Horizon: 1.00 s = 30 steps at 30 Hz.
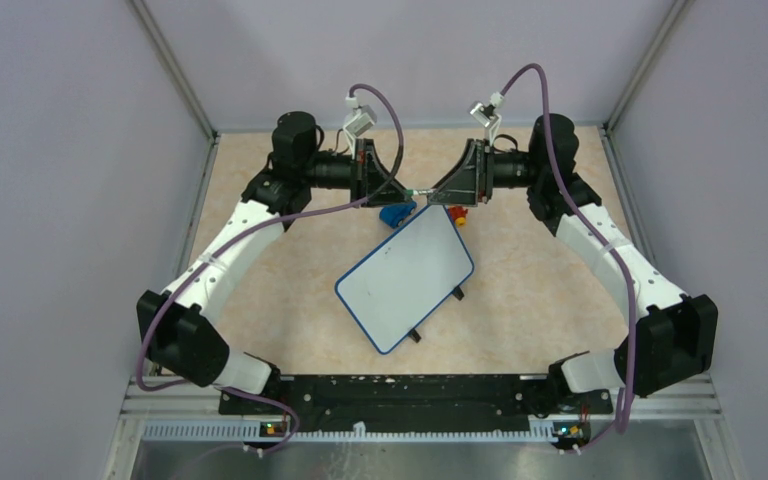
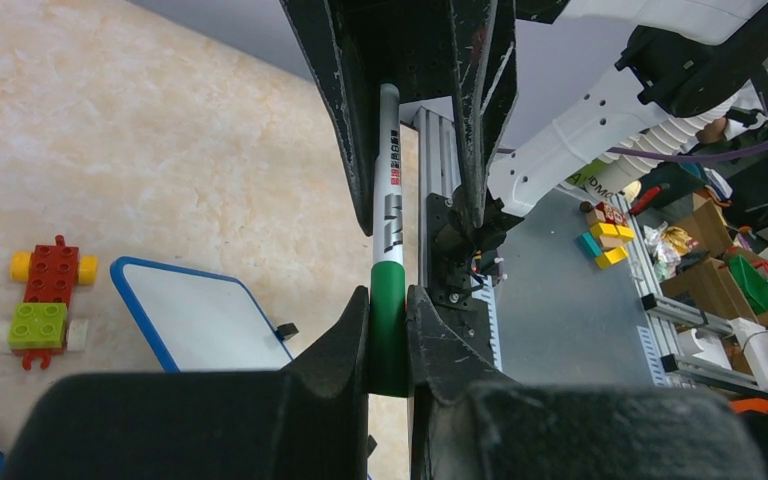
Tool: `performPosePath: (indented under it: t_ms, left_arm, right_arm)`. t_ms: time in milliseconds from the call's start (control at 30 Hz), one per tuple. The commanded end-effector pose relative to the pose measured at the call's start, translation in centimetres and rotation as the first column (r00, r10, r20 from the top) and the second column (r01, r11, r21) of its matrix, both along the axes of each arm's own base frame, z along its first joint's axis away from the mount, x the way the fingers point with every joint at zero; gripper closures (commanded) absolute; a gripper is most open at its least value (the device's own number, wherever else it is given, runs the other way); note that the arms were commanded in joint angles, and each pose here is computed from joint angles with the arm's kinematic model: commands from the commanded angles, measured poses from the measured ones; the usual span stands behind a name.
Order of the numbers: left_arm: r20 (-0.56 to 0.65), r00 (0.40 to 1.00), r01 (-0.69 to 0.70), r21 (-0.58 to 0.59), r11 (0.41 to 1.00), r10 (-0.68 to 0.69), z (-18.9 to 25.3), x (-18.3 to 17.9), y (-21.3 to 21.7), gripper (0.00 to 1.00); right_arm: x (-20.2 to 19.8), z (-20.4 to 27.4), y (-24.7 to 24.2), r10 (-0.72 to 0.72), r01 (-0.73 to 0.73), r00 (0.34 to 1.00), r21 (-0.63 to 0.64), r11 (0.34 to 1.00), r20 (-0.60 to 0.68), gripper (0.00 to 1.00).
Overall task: Write a sentence on the whiteboard
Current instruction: Open the pen cap from the whiteboard marker.
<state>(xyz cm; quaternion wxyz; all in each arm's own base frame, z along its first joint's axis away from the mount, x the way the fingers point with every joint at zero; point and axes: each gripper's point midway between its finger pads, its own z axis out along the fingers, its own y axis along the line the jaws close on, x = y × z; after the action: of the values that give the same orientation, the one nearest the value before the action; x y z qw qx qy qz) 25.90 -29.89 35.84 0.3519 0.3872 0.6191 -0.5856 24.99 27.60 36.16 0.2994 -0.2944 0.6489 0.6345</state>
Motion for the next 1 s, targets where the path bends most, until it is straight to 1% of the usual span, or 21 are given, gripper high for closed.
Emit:
performPosePath:
  t_ms: [0, 100, 233, 400, 500, 600, 633, 767, 967]
  left_arm:
    - [0.028, 0.999, 0.026, -0.02, 0.999, -0.025, 0.5, -0.3, -0.6, 1.0]
    - [0.025, 0.999, 0.04, -0.019, 0.999, -0.039, 0.3, -0.5, -0.9, 1.0]
    - [0.022, 0.998, 0.052, -0.018, 0.999, -0.051, 0.2, -0.7, -1.0, 1.0]
    - [0.02, 0.999, 0.05, -0.019, 0.999, -0.05, 0.3, -0.7, -1.1, 1.0]
    - [0.019, 0.998, 0.056, -0.018, 0.998, -0.055, 0.2, -0.8, -1.2, 1.0]
    - [0.022, 0.998, 0.057, -0.018, 0.998, -0.057, 0.2, -0.8, -1.3, 1.0]
    - [0.026, 0.998, 0.056, -0.018, 0.998, -0.055, 0.2, -0.8, -1.3, 1.0]
    - [0.043, 0.998, 0.045, -0.009, 0.999, -0.044, 0.3, -0.6, -0.9, 1.0]
    - [0.042, 0.999, 0.012, -0.008, 1.0, -0.011, 0.3, -0.3, 0.7, 1.0]
  right_arm:
    - [-0.3, 2.0, 0.6, 0.014, -0.017, 0.997, 0.031, 0.999, 0.074, 0.61]
    - [-0.3, 1.9, 0.7, 0.015, -0.017, 0.997, 0.031, 0.999, 0.076, 0.66]
    - [-0.4, 1.9, 0.7, 0.015, -0.017, 0.997, 0.028, 0.999, 0.077, 0.68]
    - [-0.5, 1.9, 0.7, 0.018, -0.021, 0.997, 0.027, 0.999, 0.081, 0.73]
    - [-0.3, 1.9, 0.7, 0.014, -0.016, 0.997, 0.026, 1.0, 0.079, 0.81]
    - [-0.3, 1.8, 0.7, 0.013, -0.015, 0.997, 0.025, 1.0, 0.078, 0.97]
    - [-0.4, 1.8, 0.7, 0.012, -0.014, 0.997, 0.023, 1.0, 0.08, 1.0]
    - [-0.2, 1.6, 0.4, -0.008, 0.008, 0.997, 0.002, 1.0, 0.082, 1.0]
    - [1.2, 1.8, -1.4, -0.073, 0.074, 0.993, -0.003, 0.997, 0.098, 1.0]
